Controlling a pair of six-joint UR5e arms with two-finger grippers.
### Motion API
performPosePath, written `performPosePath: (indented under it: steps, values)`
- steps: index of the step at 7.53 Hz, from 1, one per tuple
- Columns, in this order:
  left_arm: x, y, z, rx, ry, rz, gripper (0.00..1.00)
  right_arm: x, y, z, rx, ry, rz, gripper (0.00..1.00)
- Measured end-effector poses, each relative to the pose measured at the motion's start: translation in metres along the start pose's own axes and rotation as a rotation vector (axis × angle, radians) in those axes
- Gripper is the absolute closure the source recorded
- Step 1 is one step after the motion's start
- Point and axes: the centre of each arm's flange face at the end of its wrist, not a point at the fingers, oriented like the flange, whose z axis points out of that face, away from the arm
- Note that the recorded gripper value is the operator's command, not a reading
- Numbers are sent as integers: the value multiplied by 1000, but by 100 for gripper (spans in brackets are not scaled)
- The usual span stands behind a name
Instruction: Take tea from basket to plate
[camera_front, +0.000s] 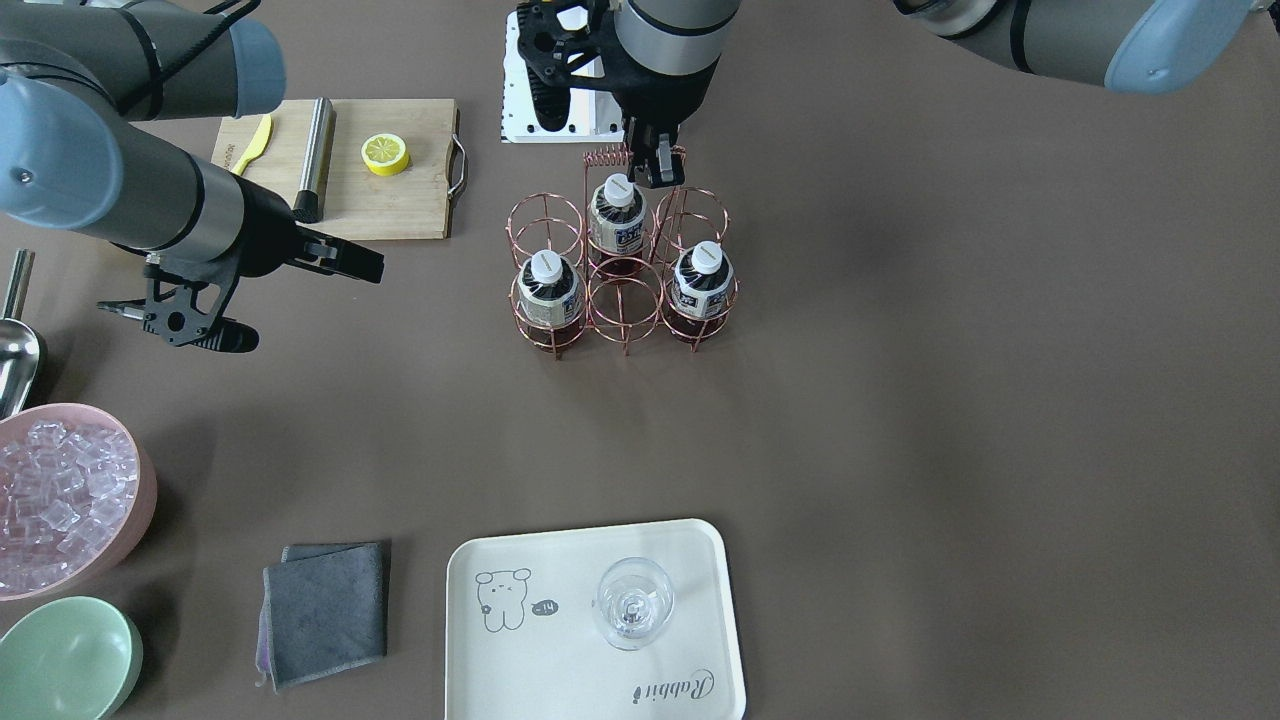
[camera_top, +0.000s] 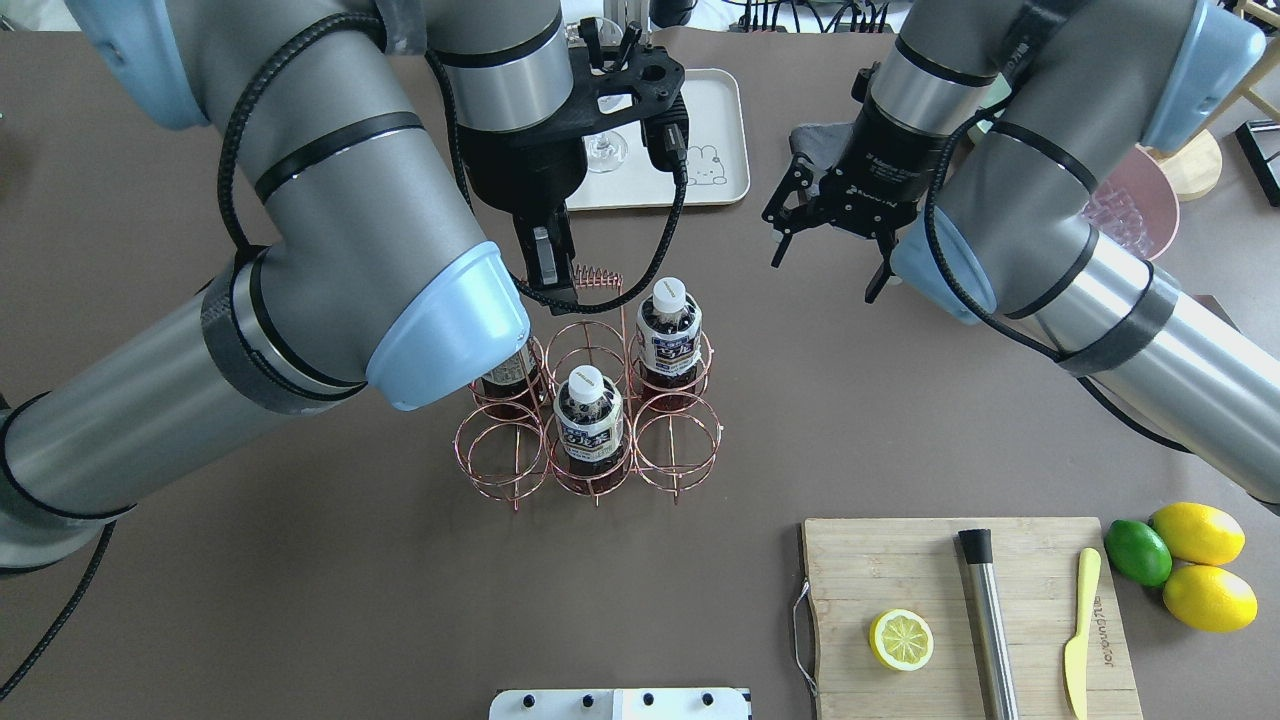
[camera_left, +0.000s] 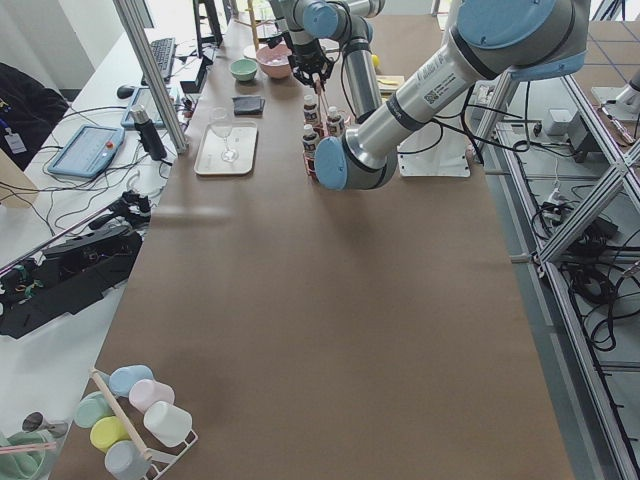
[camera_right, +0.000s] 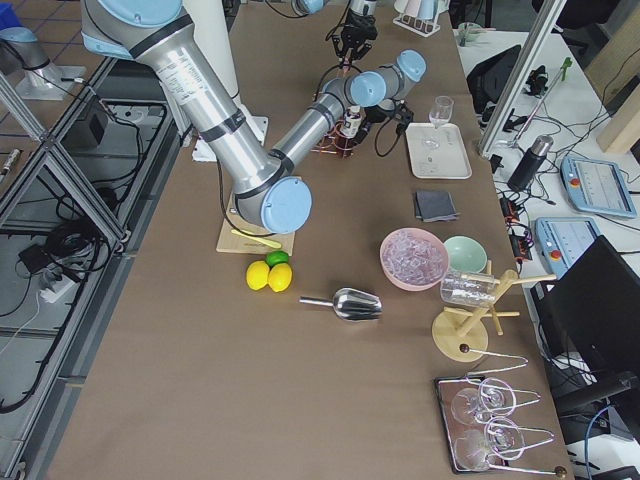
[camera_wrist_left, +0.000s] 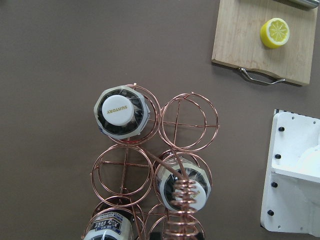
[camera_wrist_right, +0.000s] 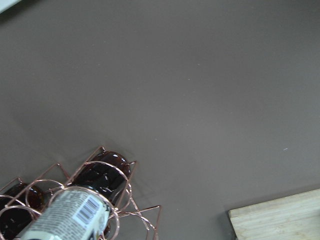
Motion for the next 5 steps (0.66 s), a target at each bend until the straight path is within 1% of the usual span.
performPosePath:
  steps: [1,3,5]
  values:
    - [-1,1,1,-1,0,-1,100,-20,-1,-2,-10,-5,18,3]
    - [-3,2,2,-5,-3,-2,100,-43,3,-1,-55,-21,54,6]
    - [-4,2,2,-8,-10,0,100,-71,16,8,-106,-28,43,6]
